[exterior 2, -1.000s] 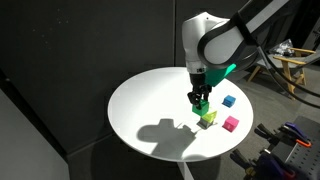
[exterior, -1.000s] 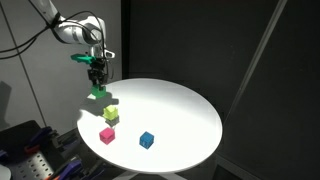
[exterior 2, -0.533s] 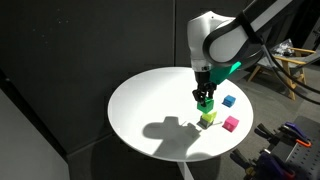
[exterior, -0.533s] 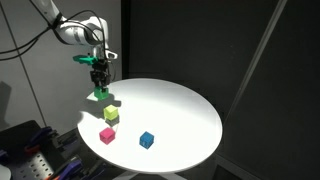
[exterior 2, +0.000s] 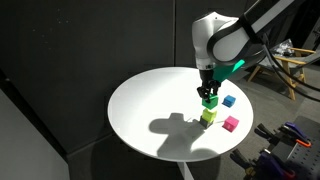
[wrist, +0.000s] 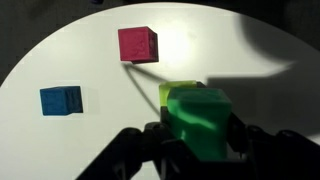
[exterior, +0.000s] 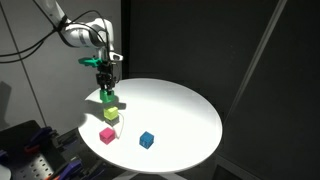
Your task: Pick up the green block and put it on the lime green block
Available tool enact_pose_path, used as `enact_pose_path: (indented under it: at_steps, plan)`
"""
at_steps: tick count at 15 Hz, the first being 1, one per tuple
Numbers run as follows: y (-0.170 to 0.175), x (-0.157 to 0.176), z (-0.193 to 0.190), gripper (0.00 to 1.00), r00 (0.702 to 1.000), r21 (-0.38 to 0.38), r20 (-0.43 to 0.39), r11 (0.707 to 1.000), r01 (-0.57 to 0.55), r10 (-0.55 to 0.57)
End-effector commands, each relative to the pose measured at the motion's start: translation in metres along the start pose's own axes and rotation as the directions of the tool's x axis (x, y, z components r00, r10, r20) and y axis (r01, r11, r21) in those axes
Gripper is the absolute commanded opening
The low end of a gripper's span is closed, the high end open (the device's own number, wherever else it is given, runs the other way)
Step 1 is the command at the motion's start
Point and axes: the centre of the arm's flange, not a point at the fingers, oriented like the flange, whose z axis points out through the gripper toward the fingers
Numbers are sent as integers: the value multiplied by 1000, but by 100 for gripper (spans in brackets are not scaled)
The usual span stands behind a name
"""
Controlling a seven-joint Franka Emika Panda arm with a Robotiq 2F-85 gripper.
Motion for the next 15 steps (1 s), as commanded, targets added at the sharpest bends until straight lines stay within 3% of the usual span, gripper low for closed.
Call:
enact_pose_path:
  at_steps: [1, 15]
  plan:
    - [8, 0, 3, 28, 999, -29, -15, 999, -29, 28]
    - [19, 2, 27, 28, 998, -26, -28, 998, -55, 54]
